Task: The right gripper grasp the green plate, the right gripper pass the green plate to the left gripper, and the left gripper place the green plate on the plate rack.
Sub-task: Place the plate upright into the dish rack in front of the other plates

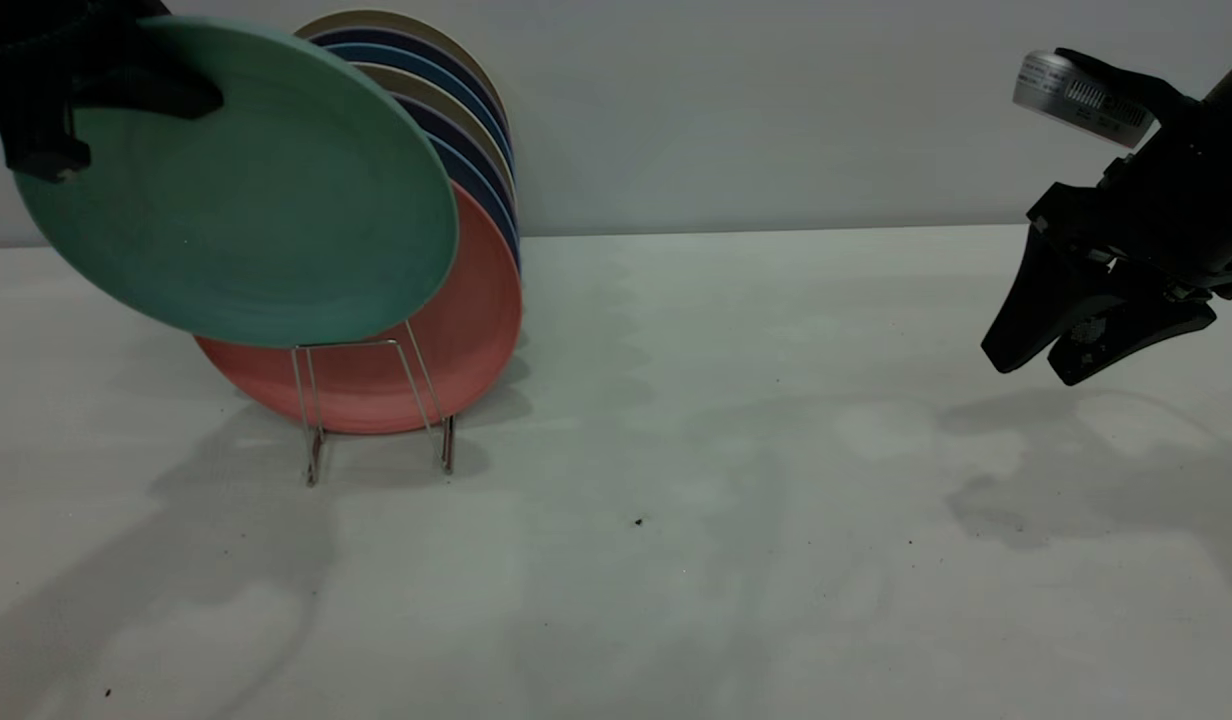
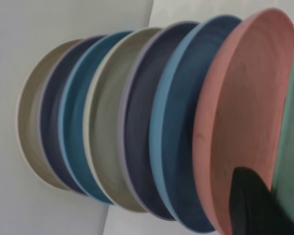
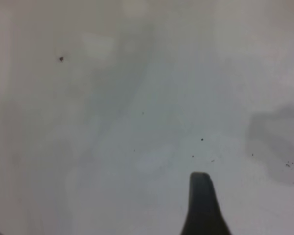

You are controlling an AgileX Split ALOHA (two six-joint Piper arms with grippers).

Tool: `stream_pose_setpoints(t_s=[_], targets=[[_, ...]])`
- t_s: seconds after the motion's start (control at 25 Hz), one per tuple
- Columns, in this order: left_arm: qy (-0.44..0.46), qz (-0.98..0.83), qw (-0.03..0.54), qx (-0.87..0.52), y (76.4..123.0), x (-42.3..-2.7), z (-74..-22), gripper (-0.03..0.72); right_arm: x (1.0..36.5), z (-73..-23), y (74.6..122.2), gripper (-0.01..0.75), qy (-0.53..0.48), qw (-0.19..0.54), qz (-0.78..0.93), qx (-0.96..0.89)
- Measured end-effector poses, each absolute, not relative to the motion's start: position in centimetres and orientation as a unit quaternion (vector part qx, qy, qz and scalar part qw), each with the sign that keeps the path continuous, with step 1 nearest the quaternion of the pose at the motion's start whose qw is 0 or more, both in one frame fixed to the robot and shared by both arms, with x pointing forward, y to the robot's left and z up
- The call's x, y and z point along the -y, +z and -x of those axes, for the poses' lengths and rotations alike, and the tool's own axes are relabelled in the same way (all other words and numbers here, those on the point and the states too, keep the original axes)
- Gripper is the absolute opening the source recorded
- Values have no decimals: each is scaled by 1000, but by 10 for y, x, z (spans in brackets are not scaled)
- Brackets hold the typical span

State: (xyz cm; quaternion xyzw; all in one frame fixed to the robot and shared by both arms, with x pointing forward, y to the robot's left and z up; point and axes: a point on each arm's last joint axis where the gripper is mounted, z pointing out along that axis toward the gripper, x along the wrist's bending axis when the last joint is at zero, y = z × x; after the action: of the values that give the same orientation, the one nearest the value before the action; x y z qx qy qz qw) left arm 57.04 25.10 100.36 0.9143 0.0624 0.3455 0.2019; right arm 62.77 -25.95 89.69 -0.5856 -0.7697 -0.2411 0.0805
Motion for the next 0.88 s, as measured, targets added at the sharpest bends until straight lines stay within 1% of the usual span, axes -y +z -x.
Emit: stream_pose_setpoints(t_s=[0.56,0.88], targets=[[321,-924,195,-71,981,-251,-581,118,259,-628,897,534,-241,81,586,769],[310,-925,211,-59,982,-246,-597,118,259,-628,897,534,-241,81,586,769]])
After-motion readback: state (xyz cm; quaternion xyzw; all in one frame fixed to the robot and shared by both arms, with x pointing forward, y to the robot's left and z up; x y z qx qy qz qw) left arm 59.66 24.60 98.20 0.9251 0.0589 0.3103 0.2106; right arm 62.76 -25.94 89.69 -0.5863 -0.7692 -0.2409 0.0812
